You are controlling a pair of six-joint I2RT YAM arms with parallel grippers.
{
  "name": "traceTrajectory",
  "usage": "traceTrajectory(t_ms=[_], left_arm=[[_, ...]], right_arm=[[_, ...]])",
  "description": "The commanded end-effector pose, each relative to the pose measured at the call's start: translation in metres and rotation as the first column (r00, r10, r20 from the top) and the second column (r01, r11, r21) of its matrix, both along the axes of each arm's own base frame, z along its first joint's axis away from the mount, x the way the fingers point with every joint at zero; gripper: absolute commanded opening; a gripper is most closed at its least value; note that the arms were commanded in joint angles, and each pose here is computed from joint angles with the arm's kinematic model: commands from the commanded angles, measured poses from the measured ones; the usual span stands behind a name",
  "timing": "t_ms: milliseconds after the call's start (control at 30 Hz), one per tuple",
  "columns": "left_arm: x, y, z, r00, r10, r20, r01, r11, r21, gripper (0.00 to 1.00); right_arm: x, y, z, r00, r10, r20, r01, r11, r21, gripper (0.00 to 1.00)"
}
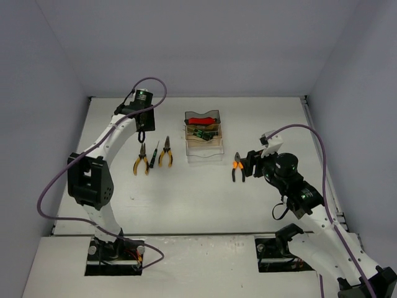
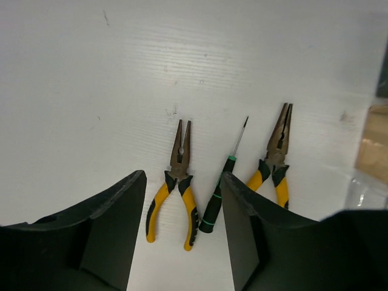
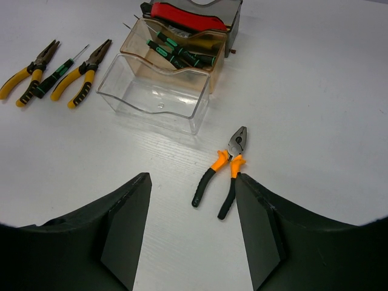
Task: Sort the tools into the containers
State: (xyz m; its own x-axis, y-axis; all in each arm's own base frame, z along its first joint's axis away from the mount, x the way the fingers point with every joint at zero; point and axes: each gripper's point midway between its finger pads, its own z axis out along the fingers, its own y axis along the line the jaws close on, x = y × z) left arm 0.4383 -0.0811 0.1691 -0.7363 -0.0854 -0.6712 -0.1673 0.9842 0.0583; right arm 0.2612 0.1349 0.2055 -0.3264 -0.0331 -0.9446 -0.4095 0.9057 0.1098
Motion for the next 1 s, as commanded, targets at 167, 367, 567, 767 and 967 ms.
traceTrajectory(t_ms=[167, 367, 567, 767, 967], left_arm=[[0.01, -0.013, -0.055, 0.932, -0.244, -0.269, 0.251, 0.968, -0.007, 0.41], [0.008, -0.019, -0.084, 0.899, -0.266, -0.349, 0.26, 0.963, -0.066, 0.36], [0.008, -0.032, -0.097, 0.879, -0.305, -0.366, 0.275, 0.952, -0.134, 0.33], [0.006, -0.032, -0.11, 0.862, -0.298, -0.41, 0.254, 0.954, -0.16, 0.3], [-0.003, -0.03, -0.123, 0.84, -0.281, -0.465, 0.231, 0.959, -0.162, 0.26]], right_arm=[[0.005, 0.01, 0.013, 0.999, 0.021, 0.045, -0.022, 0.999, 0.039, 0.56], [0.006, 0.011, 0.008, 0.999, 0.023, 0.031, -0.024, 0.999, 0.031, 0.56], [0.006, 0.011, 0.005, 0.999, 0.022, 0.024, -0.023, 0.999, 0.028, 0.57], [0.006, 0.011, 0.005, 0.999, 0.02, 0.025, -0.021, 0.999, 0.027, 0.57], [0.006, 0.01, 0.005, 1.0, 0.016, 0.026, -0.017, 1.0, 0.027, 0.57]])
